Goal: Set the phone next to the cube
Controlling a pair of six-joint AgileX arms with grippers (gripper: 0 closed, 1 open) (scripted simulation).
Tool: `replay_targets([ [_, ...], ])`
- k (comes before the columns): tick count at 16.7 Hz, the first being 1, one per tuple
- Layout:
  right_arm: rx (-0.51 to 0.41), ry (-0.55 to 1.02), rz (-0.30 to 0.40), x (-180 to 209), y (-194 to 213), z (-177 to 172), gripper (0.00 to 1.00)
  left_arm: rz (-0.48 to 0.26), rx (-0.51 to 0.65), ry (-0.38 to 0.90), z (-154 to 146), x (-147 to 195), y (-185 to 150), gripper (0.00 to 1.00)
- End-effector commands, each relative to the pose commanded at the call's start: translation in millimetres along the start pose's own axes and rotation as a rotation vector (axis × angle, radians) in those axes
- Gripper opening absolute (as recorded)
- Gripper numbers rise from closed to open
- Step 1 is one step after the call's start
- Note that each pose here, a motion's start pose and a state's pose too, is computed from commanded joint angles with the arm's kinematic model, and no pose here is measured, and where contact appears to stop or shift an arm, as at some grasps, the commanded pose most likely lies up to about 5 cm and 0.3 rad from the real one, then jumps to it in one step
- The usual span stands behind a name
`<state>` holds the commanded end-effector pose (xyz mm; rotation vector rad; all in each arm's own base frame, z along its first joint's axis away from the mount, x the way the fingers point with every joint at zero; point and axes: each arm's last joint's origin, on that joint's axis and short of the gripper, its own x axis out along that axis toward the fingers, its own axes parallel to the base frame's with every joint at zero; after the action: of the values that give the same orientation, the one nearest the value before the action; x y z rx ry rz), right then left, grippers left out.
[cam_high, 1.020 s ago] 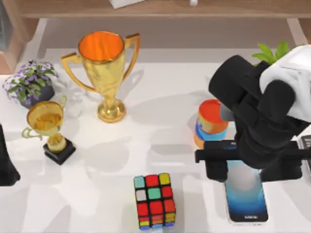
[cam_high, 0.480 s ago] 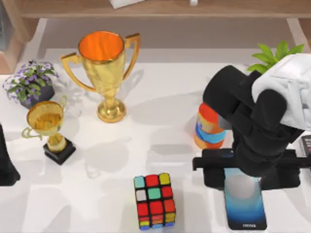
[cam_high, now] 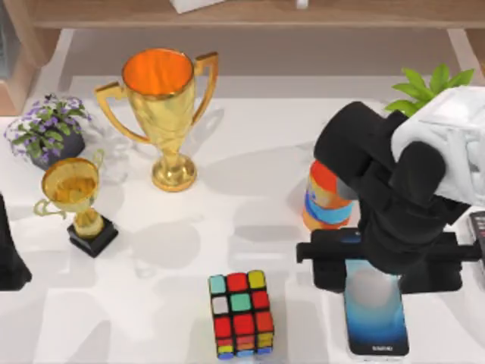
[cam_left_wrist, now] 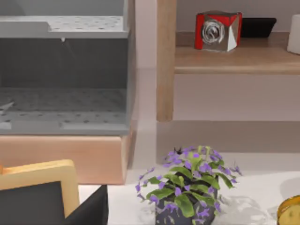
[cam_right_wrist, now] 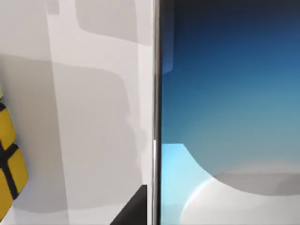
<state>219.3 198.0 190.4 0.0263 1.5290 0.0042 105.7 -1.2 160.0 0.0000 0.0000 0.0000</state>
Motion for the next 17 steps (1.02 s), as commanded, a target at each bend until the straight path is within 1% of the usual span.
replay_targets([
  [11, 0.001, -0.042, 0.037, 15.5, 4.3, 2.7, 0.0, 0.0, 0.0, 0.0, 0.0, 0.0, 0.0, 1.0],
  [14, -0.003, -0.033, 0.03, 26.3, 3.5, 1.4, 0.0, 0.0, 0.0, 0.0, 0.0, 0.0, 0.0, 1.0],
  [17, -0.006, -0.007, 0.007, 40.3, 0.7, -1.6, 0.0, 0.0, 0.0, 0.0, 0.0, 0.0, 0.0, 1.0],
])
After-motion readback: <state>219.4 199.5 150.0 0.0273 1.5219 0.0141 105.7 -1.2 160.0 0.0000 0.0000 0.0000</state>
